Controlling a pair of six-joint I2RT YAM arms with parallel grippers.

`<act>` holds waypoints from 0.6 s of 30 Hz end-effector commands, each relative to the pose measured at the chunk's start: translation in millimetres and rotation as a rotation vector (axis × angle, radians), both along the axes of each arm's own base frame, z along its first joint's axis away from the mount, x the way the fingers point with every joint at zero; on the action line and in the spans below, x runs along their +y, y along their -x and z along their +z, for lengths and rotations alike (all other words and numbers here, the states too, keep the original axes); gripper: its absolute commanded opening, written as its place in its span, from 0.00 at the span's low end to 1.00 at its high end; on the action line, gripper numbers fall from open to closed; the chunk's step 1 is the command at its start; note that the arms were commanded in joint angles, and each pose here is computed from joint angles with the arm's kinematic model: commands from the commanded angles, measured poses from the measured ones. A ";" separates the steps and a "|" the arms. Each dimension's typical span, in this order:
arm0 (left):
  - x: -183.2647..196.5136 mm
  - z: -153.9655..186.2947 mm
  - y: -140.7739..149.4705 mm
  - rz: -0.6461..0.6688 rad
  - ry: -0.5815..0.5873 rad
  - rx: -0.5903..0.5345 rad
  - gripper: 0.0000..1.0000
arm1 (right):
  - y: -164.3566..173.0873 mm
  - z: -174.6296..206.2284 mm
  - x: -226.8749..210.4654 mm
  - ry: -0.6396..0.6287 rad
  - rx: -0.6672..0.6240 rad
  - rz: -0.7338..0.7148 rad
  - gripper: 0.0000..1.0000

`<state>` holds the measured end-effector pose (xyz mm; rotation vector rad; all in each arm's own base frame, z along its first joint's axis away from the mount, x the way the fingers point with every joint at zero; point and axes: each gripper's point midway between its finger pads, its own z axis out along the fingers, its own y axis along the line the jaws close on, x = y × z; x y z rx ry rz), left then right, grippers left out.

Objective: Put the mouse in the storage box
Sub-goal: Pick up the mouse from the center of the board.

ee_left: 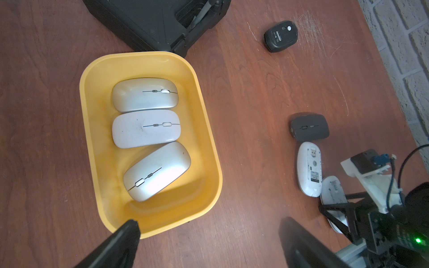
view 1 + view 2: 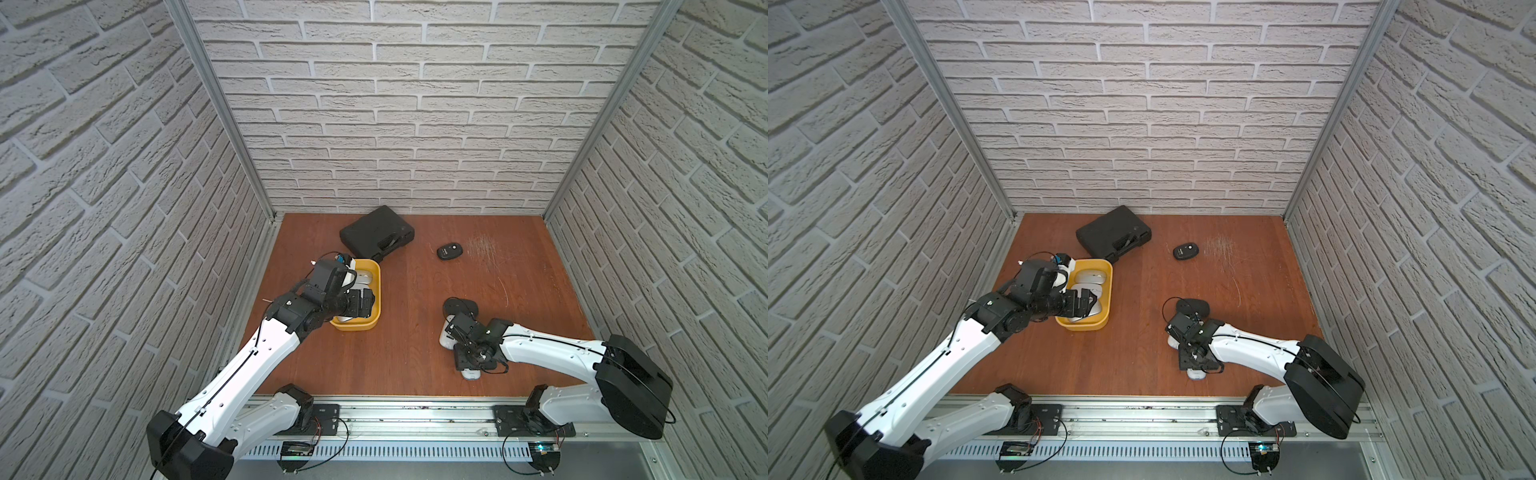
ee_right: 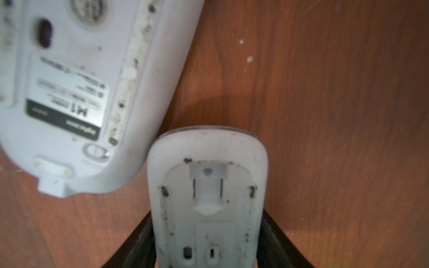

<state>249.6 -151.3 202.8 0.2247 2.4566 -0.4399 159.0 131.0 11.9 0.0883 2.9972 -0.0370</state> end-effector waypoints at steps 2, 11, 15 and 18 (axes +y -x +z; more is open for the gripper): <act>-9.9 5.6 -9.5 0.003 0.066 -0.021 0.98 | -6.6 -1.7 0.1 -0.019 -0.069 0.030 0.48; -40.3 17.3 -13.7 -0.056 0.258 0.002 0.98 | -69.7 112.7 14.7 -0.113 -0.569 0.195 0.44; -55.8 26.0 -16.1 -0.106 0.385 0.023 0.98 | -96.0 174.2 35.6 -0.179 -0.900 0.355 0.43; -65.2 35.6 -18.7 -0.139 0.469 0.030 0.98 | -101.9 205.2 63.6 -0.242 -1.081 0.527 0.42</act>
